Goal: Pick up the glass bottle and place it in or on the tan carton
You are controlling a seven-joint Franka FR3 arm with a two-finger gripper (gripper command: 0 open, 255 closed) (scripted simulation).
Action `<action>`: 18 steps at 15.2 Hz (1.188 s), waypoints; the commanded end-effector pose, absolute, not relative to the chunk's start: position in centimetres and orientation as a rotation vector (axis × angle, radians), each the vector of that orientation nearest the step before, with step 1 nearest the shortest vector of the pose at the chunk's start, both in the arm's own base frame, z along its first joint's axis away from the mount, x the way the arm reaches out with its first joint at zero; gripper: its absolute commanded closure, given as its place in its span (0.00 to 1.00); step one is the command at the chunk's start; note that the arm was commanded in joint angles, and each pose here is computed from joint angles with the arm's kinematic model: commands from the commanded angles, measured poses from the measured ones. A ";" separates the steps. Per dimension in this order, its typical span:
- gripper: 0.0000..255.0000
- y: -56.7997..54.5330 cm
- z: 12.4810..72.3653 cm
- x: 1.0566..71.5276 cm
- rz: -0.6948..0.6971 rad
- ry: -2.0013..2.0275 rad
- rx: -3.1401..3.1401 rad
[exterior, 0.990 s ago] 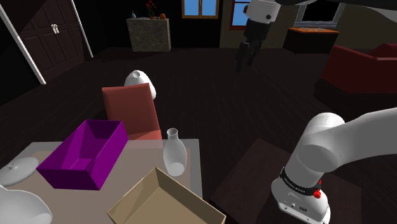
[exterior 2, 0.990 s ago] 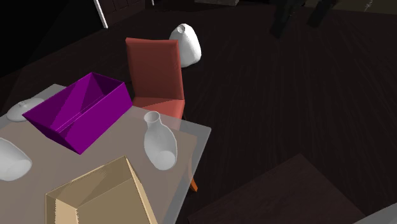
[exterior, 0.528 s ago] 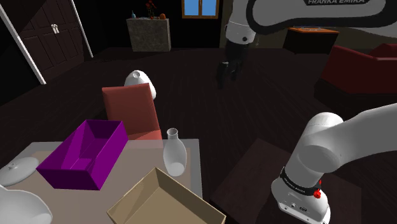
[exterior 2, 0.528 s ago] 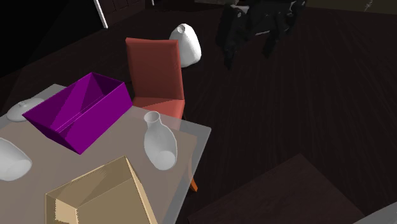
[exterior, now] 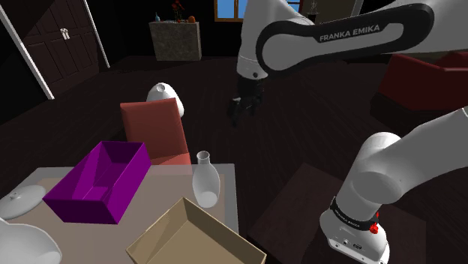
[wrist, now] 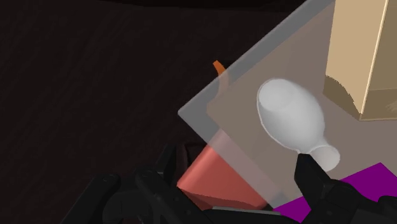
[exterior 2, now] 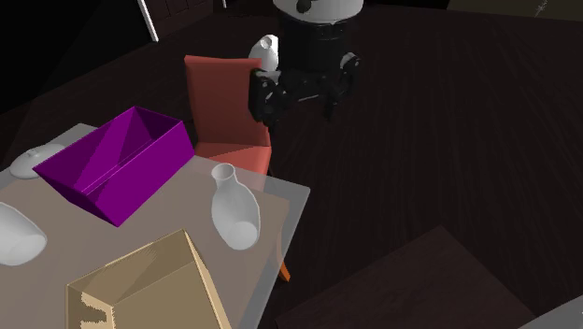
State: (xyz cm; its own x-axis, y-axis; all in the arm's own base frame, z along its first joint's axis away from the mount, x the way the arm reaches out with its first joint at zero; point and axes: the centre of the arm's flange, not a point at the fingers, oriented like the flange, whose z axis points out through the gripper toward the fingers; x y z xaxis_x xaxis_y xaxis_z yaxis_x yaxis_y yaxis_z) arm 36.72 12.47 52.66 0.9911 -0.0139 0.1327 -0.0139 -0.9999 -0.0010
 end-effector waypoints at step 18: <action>0.00 25.0 39.5 44.5 -0.193 0.116 -3.133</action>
State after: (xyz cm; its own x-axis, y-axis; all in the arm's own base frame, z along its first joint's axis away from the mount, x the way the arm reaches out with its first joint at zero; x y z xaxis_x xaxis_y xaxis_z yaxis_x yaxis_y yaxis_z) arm 44.44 24.92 40.01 0.9898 -0.0735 0.1221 -0.0735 -0.9973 -0.0046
